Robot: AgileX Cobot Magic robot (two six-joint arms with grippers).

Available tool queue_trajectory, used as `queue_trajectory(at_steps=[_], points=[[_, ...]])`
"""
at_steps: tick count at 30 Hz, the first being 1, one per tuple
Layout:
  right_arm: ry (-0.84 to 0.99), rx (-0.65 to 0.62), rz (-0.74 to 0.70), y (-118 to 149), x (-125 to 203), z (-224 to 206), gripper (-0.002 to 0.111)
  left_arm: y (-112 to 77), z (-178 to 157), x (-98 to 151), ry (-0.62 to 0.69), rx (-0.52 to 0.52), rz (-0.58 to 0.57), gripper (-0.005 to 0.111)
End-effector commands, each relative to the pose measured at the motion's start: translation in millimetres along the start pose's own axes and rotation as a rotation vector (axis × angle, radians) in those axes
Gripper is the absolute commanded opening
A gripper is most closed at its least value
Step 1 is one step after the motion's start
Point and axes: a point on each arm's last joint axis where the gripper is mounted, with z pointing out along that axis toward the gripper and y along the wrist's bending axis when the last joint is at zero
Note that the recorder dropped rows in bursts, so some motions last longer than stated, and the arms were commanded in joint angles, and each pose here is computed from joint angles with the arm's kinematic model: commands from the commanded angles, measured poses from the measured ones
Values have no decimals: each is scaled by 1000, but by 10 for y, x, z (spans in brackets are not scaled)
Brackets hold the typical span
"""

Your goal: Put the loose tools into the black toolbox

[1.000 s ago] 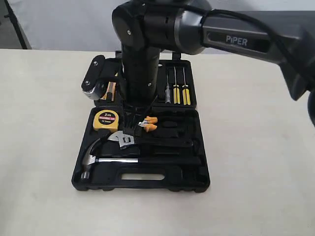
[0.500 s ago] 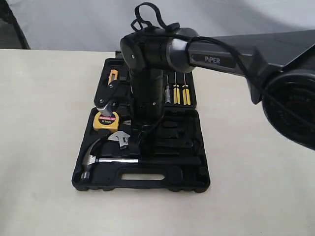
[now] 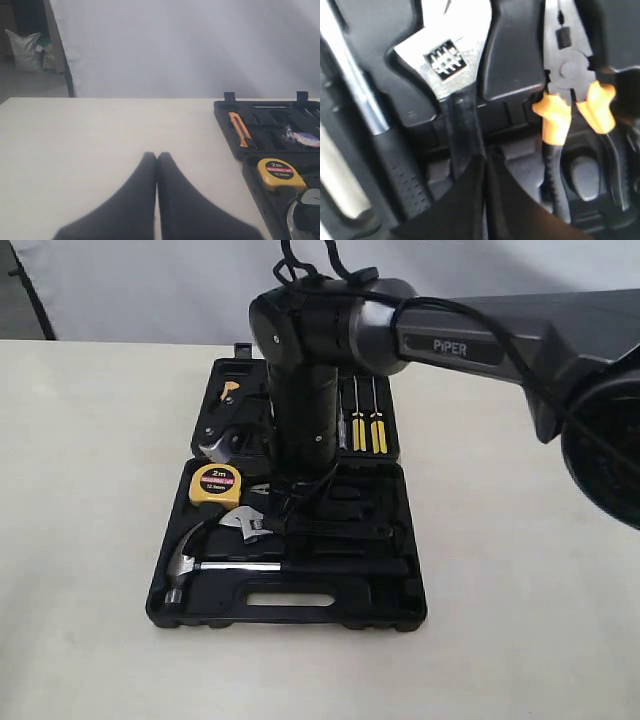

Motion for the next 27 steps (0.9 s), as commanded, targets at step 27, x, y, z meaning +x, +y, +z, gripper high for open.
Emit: queue_trajectory(at_steps=[27], points=[[10, 12, 52, -152, 180, 133, 0, -3, -8, 15, -7, 14, -22, 1]])
